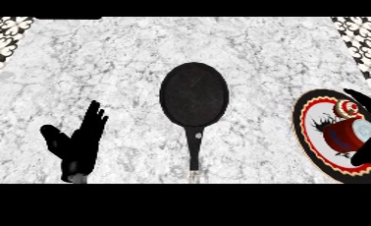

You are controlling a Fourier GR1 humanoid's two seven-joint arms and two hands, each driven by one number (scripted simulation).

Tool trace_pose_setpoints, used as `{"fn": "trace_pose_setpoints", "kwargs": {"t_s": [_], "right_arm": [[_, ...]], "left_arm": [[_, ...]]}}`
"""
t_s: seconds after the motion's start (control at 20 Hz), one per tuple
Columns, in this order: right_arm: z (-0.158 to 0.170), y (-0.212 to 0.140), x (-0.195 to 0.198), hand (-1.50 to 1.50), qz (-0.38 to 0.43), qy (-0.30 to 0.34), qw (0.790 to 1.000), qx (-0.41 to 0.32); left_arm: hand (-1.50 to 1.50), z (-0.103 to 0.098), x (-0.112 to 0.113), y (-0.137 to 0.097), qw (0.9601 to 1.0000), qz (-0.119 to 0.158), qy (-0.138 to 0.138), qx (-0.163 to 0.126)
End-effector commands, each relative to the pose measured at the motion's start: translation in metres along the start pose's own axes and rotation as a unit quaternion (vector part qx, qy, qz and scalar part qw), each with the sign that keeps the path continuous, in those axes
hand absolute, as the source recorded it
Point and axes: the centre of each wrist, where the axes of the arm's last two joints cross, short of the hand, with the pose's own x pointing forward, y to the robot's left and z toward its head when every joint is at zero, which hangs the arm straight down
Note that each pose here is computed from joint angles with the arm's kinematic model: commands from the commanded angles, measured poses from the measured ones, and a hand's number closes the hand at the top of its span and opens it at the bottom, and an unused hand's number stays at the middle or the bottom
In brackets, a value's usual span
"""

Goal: Pick the can from the plate and place it in the pan

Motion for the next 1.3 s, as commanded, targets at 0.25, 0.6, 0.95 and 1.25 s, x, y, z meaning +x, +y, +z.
{"fn": "trace_pose_setpoints", "kwargs": {"t_s": [0.25, 0.6, 0.95, 1.25], "right_arm": [[-0.004, 0.027, -0.005, 1.50, 0.019, -0.078, 0.997, -0.002], [-0.019, 0.026, -0.009, 1.50, 0.030, -0.079, 0.996, -0.025], [0.001, 0.112, 0.172, 1.50, 0.031, -0.188, 0.982, -0.007], [0.047, 0.149, 0.291, 1.50, 0.050, -0.226, 0.972, -0.050]], "left_arm": [[0.00, -0.006, 0.010, 0.013, 1.0000, -0.003, 0.005, -0.001], [0.00, -0.006, -0.003, -0.009, 1.0000, 0.001, -0.003, 0.000], [0.00, -0.009, -0.007, -0.011, 0.9994, -0.011, 0.005, -0.032], [0.00, -0.014, 0.001, -0.018, 0.9985, -0.022, -0.002, -0.049]]}}
